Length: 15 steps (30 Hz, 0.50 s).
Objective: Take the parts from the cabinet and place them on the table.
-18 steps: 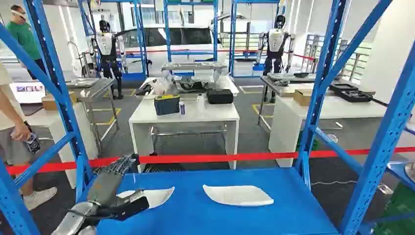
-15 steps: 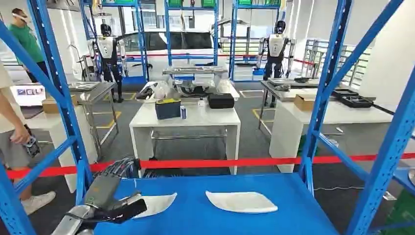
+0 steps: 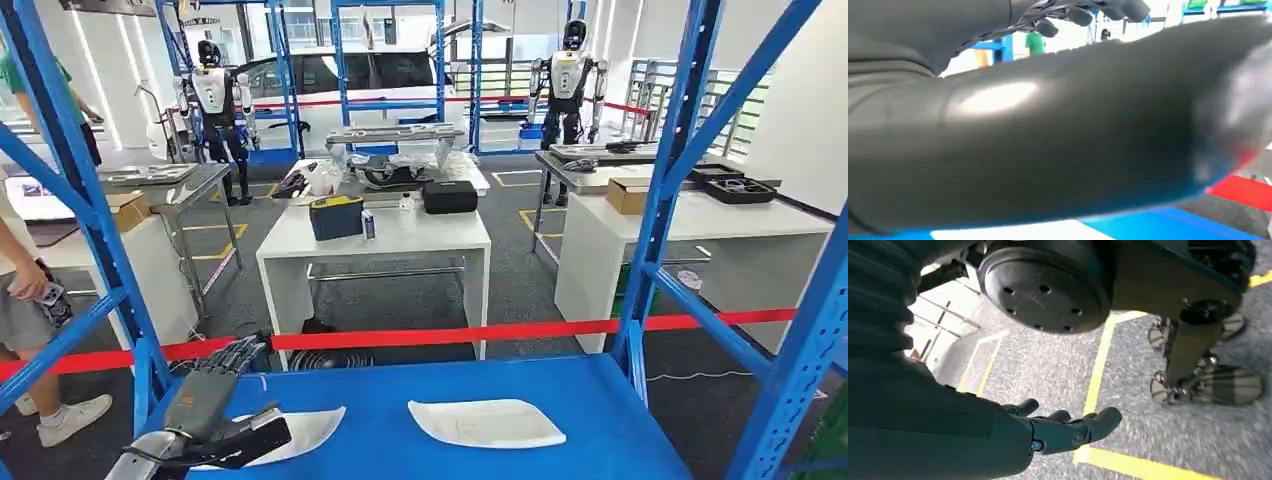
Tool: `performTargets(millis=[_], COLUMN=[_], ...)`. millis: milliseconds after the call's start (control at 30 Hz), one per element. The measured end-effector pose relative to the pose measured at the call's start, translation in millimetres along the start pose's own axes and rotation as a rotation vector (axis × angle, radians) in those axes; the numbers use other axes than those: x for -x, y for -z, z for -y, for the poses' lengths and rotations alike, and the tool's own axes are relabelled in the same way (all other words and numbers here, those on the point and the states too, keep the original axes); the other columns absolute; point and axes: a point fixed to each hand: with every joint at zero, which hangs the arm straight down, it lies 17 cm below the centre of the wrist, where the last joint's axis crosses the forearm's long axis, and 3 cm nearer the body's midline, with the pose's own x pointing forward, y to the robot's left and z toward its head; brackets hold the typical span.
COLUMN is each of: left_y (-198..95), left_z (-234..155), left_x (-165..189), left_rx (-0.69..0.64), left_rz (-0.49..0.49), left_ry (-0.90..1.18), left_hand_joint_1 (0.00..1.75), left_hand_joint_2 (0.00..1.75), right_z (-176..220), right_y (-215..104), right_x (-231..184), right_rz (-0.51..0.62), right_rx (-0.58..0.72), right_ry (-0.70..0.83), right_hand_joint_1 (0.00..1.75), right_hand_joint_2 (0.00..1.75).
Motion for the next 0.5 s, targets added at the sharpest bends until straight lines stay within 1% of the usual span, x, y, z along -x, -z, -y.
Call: performTargets(millis=[200, 267, 400, 500], left_y=[-14, -15, -18, -15], left_z=[19, 18, 26, 24], left_x=[11, 12, 8, 2], left_rx=[0.037, 0.039, 0.056, 0.05], left_rz=[-0.026, -0.024, -0.017, -0.006], left_ry=[-0.023, -0.028, -0.036, -0.04], left_hand_joint_1=[0.0, 0.0, 0.0, 0.0], left_hand_joint_2=[0.0, 0.0, 0.0, 0.0], right_z=[0, -2, -4, -4], right_y=[0, 1, 1, 0], right_x=[3, 1, -1, -4], right_rz=[-0.007, -0.005, -0.002, 0.002], right_rx=[0.002, -0.001, -0.003, -0.003], right_ry=[-0.01, -0.012, -0.014, -0.014], right_hand_joint_1=[0.0, 0.0, 0.0, 0.0], right_hand_joint_2=[1.75, 1.75, 1.75, 1.75])
